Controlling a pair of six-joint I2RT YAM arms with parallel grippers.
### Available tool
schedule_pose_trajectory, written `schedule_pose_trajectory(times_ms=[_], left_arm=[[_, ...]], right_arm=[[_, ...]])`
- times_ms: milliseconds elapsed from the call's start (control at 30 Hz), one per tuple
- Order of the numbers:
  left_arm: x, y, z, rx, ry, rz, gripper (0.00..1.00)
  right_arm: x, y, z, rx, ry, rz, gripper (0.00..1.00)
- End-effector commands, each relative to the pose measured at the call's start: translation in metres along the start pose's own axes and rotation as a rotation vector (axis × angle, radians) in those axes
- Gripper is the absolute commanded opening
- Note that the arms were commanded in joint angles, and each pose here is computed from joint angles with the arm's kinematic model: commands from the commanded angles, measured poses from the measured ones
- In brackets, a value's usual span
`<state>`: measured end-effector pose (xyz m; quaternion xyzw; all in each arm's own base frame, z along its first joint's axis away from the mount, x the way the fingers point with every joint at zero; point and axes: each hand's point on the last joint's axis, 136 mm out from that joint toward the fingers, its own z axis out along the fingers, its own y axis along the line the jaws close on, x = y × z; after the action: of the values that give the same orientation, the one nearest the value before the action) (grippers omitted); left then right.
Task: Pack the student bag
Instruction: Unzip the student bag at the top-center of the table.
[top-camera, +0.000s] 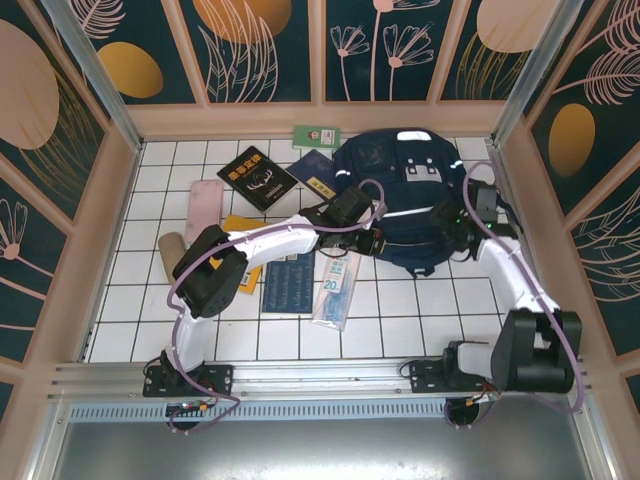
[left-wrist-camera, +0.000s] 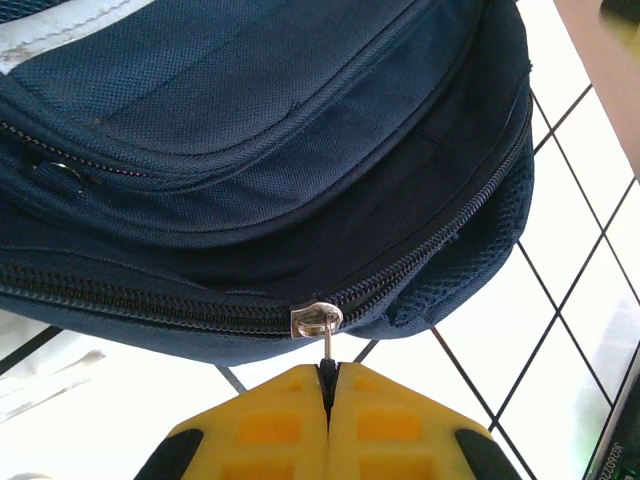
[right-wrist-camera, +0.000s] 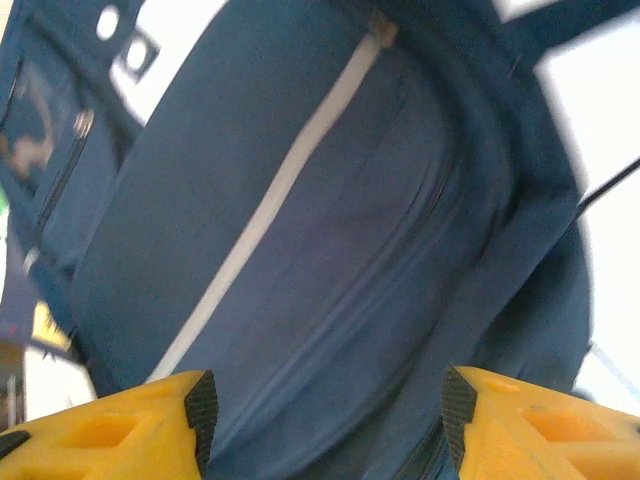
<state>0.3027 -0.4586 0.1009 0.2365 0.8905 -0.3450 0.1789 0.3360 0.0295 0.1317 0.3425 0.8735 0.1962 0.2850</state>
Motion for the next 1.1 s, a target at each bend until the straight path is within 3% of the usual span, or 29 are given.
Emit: schedule_pose_trajectory(times_ms=[0, 233, 533, 633, 833, 1067], left_arm=[[-0.007, -0.018, 0.002, 0.067, -0.020, 0.026, 0.00], [0.006, -0.015, 0.006, 0.072, 0.000, 0.033, 0.00], [0.010, -0.014, 0.006, 0.066, 0.004, 0.055, 0.00], [0.012, -0.013, 0.006, 0.059, 0.008, 0.060, 0.00], [0.013, -0.002, 0.004, 0.003, -0.002, 0.062, 0.00], [0.002, 0.050, 0.000, -0.173, -0.016, 0.019, 0.00]], right_arm=[[0.052, -0.006, 0.001, 0.002, 0.121, 0.103, 0.63], [0.088, 0.018, 0.012, -0.153, 0.215, 0.266, 0.59], [0.091, 0.023, 0.036, -0.106, 0.238, 0.299, 0.57], [0.093, 0.018, 0.042, -0.079, 0.243, 0.298, 0.44], [0.089, -0.005, 0.043, 0.016, 0.210, 0.284, 0.01], [0.072, -0.023, 0.030, 0.053, 0.149, 0.261, 0.00]])
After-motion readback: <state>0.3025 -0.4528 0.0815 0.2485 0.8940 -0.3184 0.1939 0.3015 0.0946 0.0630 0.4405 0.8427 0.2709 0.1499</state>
